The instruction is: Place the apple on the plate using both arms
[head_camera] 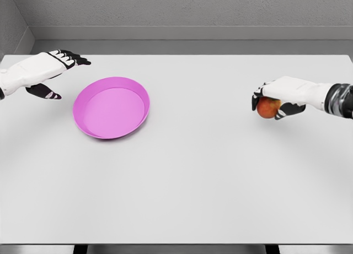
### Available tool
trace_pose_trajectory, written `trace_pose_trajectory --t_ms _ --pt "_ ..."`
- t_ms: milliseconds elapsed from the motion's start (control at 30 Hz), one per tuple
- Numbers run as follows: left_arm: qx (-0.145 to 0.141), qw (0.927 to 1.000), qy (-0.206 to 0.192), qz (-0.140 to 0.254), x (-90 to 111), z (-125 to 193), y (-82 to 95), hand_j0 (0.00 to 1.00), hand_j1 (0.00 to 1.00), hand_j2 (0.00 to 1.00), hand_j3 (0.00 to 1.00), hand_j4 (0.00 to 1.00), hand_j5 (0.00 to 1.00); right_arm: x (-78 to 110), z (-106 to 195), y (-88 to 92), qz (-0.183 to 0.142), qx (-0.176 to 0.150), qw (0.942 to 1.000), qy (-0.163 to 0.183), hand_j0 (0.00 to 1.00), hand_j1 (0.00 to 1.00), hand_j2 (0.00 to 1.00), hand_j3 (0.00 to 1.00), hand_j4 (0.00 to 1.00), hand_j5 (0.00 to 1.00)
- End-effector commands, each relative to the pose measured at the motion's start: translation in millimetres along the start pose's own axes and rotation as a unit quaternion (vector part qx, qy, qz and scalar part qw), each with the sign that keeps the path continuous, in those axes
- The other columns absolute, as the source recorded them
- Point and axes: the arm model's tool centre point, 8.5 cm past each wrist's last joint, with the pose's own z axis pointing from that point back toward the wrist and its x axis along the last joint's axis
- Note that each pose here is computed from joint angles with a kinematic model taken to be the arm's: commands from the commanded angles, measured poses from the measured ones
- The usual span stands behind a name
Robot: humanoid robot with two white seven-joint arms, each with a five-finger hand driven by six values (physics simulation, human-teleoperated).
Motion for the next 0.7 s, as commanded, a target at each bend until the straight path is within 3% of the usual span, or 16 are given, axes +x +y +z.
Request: trace_pose_trajectory --t_ms 0,667 --pt "0.002 1.0 0.0 0.002 0 1 1.1 1.0 1.0 1.0 1.0 1.0 1.0 9.6 -6 -1.8 0.001 -0.005 0.9999 -0.015 0.5 0.5 0.5 0.5 0.5 0.5" --pt "0.003 1.0 0.0 0.003 0 0 0.6 1.0 1.0 1.0 1.0 1.0 1.0 79.5 -54 -24.9 0.005 -0.039 0.9926 -0.115 0.5 0.5 0.5 0.5 0.5 0.5"
